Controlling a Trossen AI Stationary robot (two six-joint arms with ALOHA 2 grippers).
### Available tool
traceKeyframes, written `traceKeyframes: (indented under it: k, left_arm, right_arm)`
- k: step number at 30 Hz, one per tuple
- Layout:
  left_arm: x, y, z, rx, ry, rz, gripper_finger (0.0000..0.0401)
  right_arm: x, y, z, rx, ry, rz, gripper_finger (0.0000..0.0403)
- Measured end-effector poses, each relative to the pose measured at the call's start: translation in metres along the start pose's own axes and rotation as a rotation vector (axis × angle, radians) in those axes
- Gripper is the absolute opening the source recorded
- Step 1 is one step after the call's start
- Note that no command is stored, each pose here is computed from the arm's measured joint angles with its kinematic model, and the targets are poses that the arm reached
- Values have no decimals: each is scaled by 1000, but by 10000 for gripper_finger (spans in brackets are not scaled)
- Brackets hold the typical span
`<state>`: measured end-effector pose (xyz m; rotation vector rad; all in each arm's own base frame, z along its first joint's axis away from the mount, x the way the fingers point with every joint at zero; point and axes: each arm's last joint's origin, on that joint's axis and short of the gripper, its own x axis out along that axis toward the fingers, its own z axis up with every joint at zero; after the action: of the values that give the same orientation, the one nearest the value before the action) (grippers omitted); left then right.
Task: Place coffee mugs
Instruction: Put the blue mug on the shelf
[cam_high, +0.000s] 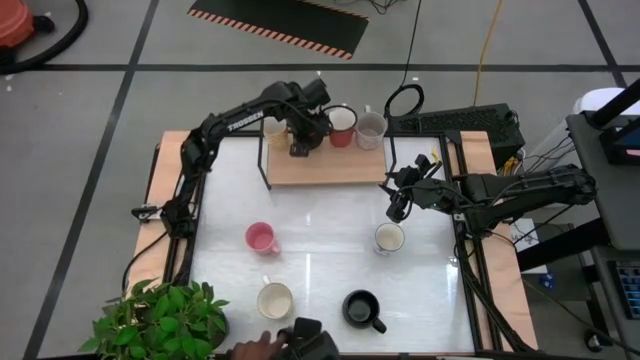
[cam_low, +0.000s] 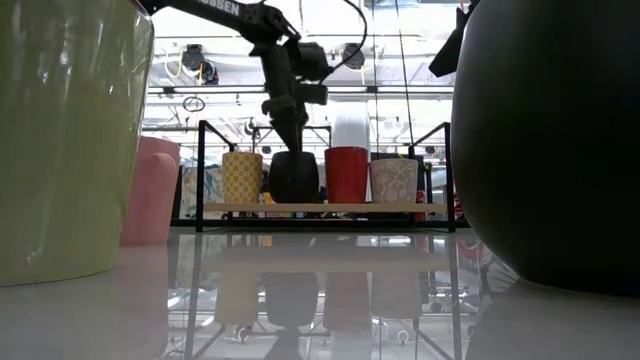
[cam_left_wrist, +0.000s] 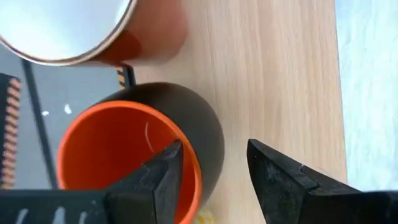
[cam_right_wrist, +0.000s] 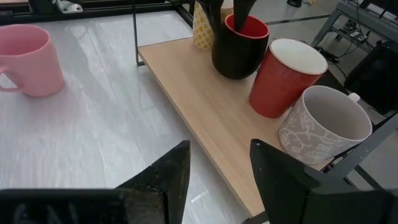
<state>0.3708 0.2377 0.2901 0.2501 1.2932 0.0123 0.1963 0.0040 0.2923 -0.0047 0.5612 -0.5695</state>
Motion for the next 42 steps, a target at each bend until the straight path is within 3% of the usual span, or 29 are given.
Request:
traceKeyframes:
  k: [7, 11, 16, 23, 27, 31, 37, 42]
  left_arm:
    - [-39, -22, 14, 32, 9, 181, 182]
    - [-73, -50, 25, 52, -57, 228, 182]
    - [-114, -94, 28, 14, -114, 197, 182]
    - [-155, -164, 16, -136, -63, 75, 182]
    - [-164, -206, 24, -177, -87, 56, 182]
    - [-165, -252, 40, -121, -178, 125, 182]
    - [-135, -327, 57, 86, -309, 151, 182]
    - [-106, -369, 53, 145, -348, 133, 182]
  right_arm:
    - [0, 0, 0, -2, 3, 0, 157]
    - [0, 0, 0, 2, 3, 1, 157]
    - [0, 2, 0, 7, 10, 52, 157]
    - [-1, 5, 1, 37, 8, 136, 157]
    - [-4, 10, 1, 57, 0, 163, 157]
    - [-9, 19, 3, 70, -24, 254, 157]
    - [-23, 42, 10, 72, -124, 437, 157]
    - [-30, 65, 9, 27, -165, 525, 157]
